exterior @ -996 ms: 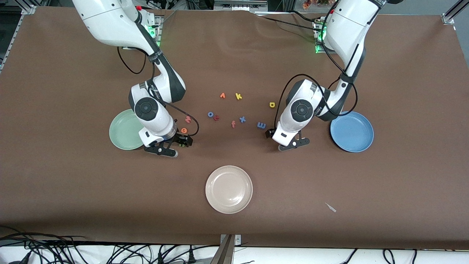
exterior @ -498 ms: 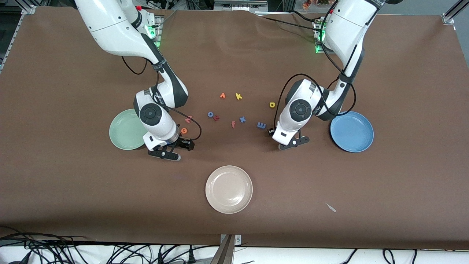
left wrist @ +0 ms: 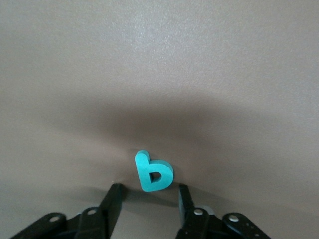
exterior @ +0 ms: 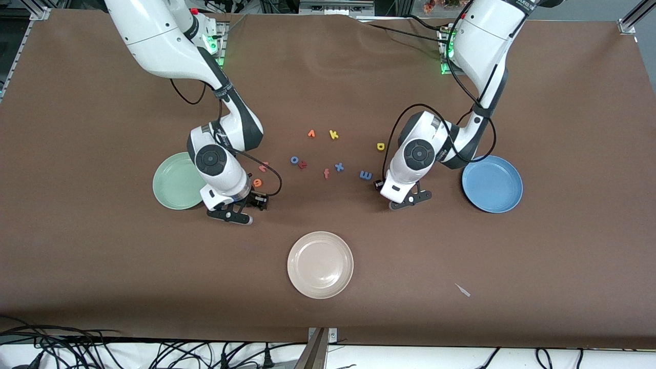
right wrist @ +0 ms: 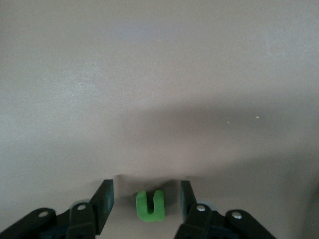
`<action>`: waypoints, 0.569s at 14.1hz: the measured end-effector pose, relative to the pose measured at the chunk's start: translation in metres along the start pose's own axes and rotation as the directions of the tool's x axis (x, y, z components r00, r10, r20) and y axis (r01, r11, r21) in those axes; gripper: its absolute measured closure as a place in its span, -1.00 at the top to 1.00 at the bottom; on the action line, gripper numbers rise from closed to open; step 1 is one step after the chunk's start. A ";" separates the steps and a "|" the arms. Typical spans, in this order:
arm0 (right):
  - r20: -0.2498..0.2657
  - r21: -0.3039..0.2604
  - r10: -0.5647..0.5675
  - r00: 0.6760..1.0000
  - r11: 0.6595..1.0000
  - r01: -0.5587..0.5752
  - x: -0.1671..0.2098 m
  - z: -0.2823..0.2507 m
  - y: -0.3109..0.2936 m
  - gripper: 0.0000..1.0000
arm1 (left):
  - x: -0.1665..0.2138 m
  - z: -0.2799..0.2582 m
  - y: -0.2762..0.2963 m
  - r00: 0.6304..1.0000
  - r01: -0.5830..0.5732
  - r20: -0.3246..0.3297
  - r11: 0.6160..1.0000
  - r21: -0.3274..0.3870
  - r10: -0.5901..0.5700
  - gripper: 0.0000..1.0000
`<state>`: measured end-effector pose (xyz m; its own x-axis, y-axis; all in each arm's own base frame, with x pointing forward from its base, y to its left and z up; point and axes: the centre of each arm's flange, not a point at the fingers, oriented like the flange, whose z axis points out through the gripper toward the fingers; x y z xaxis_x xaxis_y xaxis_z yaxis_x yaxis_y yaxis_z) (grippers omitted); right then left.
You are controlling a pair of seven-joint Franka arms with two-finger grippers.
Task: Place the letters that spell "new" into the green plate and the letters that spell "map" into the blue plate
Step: 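Grasp the green u and teal b with the right and left grippers, then place the green u on the green plate with the right gripper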
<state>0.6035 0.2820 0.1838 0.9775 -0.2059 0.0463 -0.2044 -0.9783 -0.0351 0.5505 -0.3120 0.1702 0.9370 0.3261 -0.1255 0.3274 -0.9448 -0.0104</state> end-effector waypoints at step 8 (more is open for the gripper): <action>0.017 -0.017 -0.006 1.000 1.000 0.006 -0.008 0.004 -0.004 -0.49 | -0.001 -0.001 0.002 1.000 -0.009 -0.012 1.000 0.007 0.009 -0.06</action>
<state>0.5972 0.2878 0.1795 0.9794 -0.1998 0.0294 -0.1993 -0.9798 -0.0179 0.5504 -0.3140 0.1709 0.9414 0.3174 -0.1137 0.3177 -0.9480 -0.0160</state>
